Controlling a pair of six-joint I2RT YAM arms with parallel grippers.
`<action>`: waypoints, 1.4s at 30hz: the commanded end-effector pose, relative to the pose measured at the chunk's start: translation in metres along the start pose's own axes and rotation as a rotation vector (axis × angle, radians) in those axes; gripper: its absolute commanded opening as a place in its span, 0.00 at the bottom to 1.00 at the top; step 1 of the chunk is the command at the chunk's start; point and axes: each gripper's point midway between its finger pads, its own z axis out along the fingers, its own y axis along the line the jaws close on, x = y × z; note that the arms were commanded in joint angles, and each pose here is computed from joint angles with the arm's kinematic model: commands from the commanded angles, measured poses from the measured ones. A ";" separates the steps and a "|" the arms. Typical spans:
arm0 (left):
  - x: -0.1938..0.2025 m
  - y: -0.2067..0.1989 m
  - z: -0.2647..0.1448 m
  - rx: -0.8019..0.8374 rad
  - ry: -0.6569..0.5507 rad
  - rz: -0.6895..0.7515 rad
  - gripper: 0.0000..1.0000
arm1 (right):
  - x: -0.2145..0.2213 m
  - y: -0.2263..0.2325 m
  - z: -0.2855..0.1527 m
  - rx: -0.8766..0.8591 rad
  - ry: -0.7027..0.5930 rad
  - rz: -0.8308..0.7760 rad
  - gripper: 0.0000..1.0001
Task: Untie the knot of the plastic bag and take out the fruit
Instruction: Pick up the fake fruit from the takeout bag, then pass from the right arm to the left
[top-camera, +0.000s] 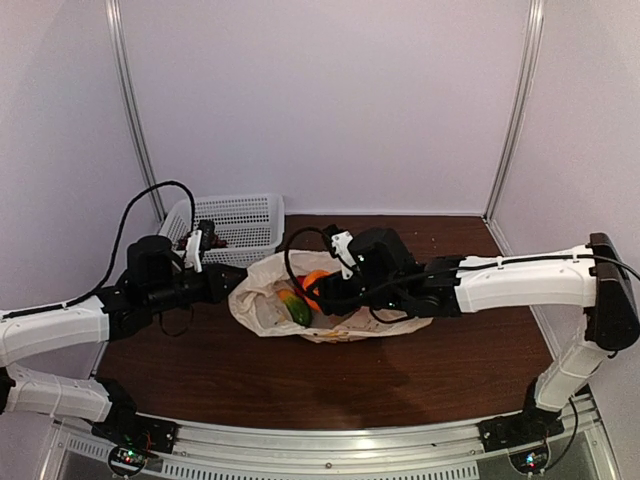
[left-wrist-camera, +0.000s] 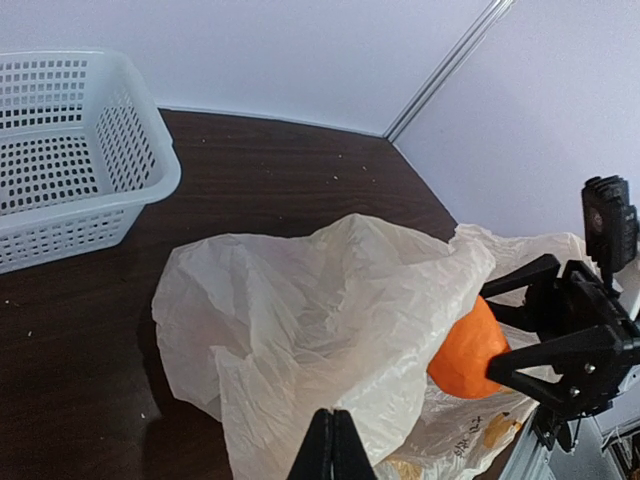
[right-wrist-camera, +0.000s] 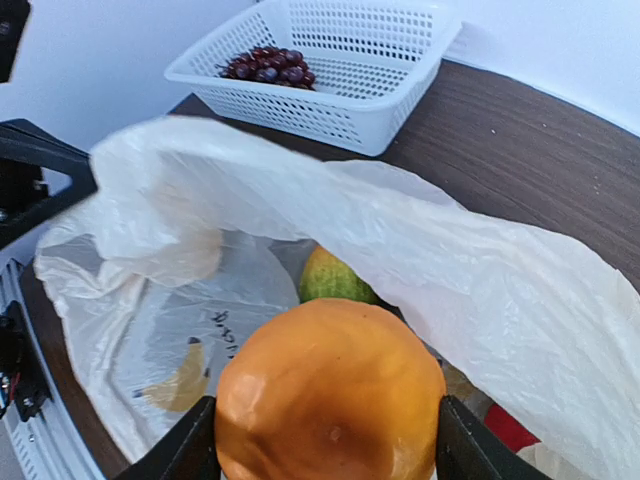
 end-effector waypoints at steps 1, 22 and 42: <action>-0.017 -0.014 0.000 0.040 -0.034 0.023 0.03 | -0.018 0.025 -0.027 -0.138 -0.076 0.008 0.52; -0.084 -0.123 -0.034 0.324 -0.034 0.057 0.86 | -0.106 0.061 -0.112 -0.321 -0.399 -0.074 0.54; -0.069 -0.175 -0.007 0.558 0.072 -0.016 0.98 | -0.117 0.083 -0.116 -0.291 -0.422 -0.212 0.54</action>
